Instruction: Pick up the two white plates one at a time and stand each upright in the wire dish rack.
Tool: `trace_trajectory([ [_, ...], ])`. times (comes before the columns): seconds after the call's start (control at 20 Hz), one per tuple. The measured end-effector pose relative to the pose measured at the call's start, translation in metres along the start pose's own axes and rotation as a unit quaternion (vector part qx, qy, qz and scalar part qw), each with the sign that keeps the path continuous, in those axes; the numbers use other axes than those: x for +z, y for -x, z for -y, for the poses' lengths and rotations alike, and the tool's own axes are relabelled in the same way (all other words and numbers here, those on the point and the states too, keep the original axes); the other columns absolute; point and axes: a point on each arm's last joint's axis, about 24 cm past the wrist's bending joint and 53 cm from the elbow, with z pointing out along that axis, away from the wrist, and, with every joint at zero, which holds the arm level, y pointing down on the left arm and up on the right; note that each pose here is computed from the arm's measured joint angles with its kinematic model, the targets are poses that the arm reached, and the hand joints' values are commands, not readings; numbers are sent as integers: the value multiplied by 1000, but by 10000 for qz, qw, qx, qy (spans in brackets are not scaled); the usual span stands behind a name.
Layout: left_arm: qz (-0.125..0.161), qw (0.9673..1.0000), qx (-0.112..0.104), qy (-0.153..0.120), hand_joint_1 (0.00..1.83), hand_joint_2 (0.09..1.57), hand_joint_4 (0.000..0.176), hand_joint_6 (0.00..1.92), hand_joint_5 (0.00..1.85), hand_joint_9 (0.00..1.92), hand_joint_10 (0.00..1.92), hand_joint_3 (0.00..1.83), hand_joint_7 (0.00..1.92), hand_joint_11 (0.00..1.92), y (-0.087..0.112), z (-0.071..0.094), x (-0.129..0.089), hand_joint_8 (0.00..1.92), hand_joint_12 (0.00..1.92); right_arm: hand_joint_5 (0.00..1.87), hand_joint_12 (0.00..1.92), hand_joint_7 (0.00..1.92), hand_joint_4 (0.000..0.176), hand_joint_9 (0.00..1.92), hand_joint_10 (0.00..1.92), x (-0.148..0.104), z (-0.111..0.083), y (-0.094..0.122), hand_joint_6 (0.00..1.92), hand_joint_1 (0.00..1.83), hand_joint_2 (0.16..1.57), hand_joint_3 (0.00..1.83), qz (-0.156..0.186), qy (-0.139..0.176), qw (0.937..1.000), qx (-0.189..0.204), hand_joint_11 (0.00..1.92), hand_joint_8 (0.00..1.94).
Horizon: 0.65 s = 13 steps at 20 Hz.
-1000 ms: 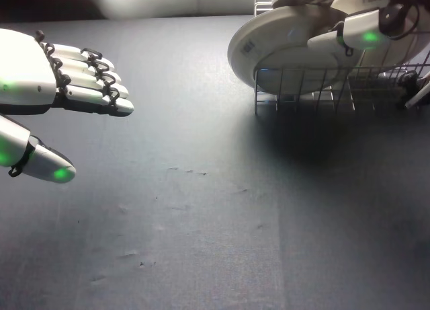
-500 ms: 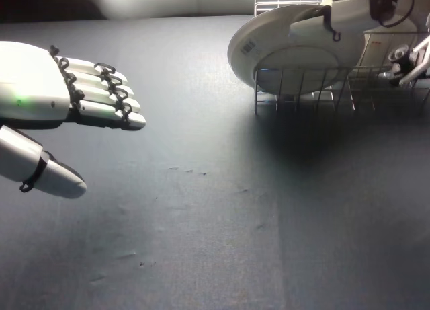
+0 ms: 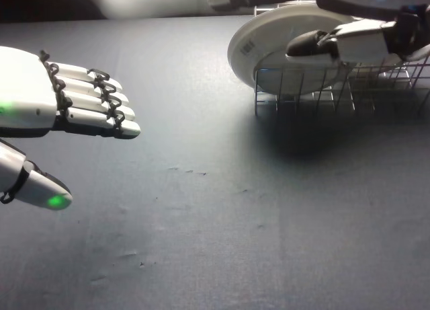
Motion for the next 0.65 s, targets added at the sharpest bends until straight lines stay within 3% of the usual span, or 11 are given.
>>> trace_trajectory([
  [0.1, 23, 9999, 99, -44, 0, 1200, 0, 6, 139, 101, 4, 1, 146, 0, 4, 3, -2, 6, 187, 449, 1226, 459, 0, 447, 15, -6, -10, -3, 7, 1036, 1088, 0, -135, 209, 9987, -435, 12, 13],
  [0.2, 27, 9999, 157, -59, 0, 1221, 0, 23, 301, 426, 24, 1, 464, 34, 6, 4, -3, 17, 612, 725, 1296, 749, 0, 652, 266, -13, -17, -10, 33, 939, 1063, 0, -332, 393, 9958, -757, 179, 101],
  [0.25, 24, 9998, 176, -68, 0, 1221, 0, 23, 301, 426, 24, 1, 464, 34, 7, 5, -3, 17, 612, 725, 1296, 749, 0, 652, 266, -16, -21, -14, 33, 939, 1063, 0, -433, 493, 9936, -920, 179, 101],
  [0.3, 41, 9998, 162, -85, 0, 1243, 0, 54, 479, 629, 90, 0, 658, 120, 8, 5, -3, 51, 909, 872, 1454, 845, 0, 610, 829, -20, -26, -18, 106, 950, 1050, 1, -543, 616, 9905, -1102, 281, 363],
  [0.35, 48, 9998, 159, -97, 109, 1263, 0, 906, 423, 546, 839, 3, 662, 254, 8, 6, -3, 610, 1366, 883, 1624, 743, 99, 599, 1313, -22, -31, -19, 938, 974, 1127, 9, -573, 670, 9896, -1135, 383, 1042],
  [0.4, 37, 9998, 169, -79, 61, 1324, 0, 1201, 378, 485, 1528, 7, 533, 370, 7, 5, -5, 1336, 1740, 642, 1857, 649, 0, 602, 1742, -24, -39, -20, 1427, 864, 1096, 0, -578, 748, 9892, -1123, 500, 1654],
  [0.45, 23, 9998, 184, -66, 104, 1345, 0, 1687, 466, 591, 1842, 5, 615, 583, 7, 4, -6, 1804, 1885, 595, 1908, 697, 0, 686, 1885, -24, -50, -20, 1822, 762, 1110, 3, -564, 850, 9889, -1083, 646, 1884],
  [0.5, 33, 9998, 179, -83, 226, 1369, 0, 1874, 988, 1053, 1905, 5, 1103, 1064, 7, 5, -6, 1898, 1914, 923, 1918, 987, 0, 974, 1914, -25, -59, -20, 1901, 607, 1150, 12, -543, 932, 9883, -1080, 962, 1930],
  [0.55, 57, 9998, 188, -108, 408, 1377, 0, 1912, 1480, 1557, 1918, 2, 1568, 1575, 9, 7, -7, 1916, 1920, 1192, 1920, 1281, 0, 1326, 1920, -26, -65, -19, 1917, 488, 1278, 20, -510, 1007, 9880, -1050, 1352, 1939],
  [0.6, 98, 9998, 151, -128, 481, 1396, 0, 1919, 1647, 1733, 1920, 4, 1717, 1773, 12, 7, -8, 1920, 1921, 1289, 1921, 1419, 0, 1480, 1921, -26, -74, -19, 1920, 478, 1362, 31, -493, 1116, 9870, -1043, 1558, 1941],
  [0.65, 87, 9998, 153, -112, 792, 1378, 0, 1921, 1724, 1826, 1921, 0, 1776, 1888, 11, 6, -8, 1921, 1921, 1341, 1921, 1496, 0, 1550, 1921, -28, -81, -22, 1921, 519, 1484, 14, -551, 1238, 9844, -1120, 1640, 1941],
])
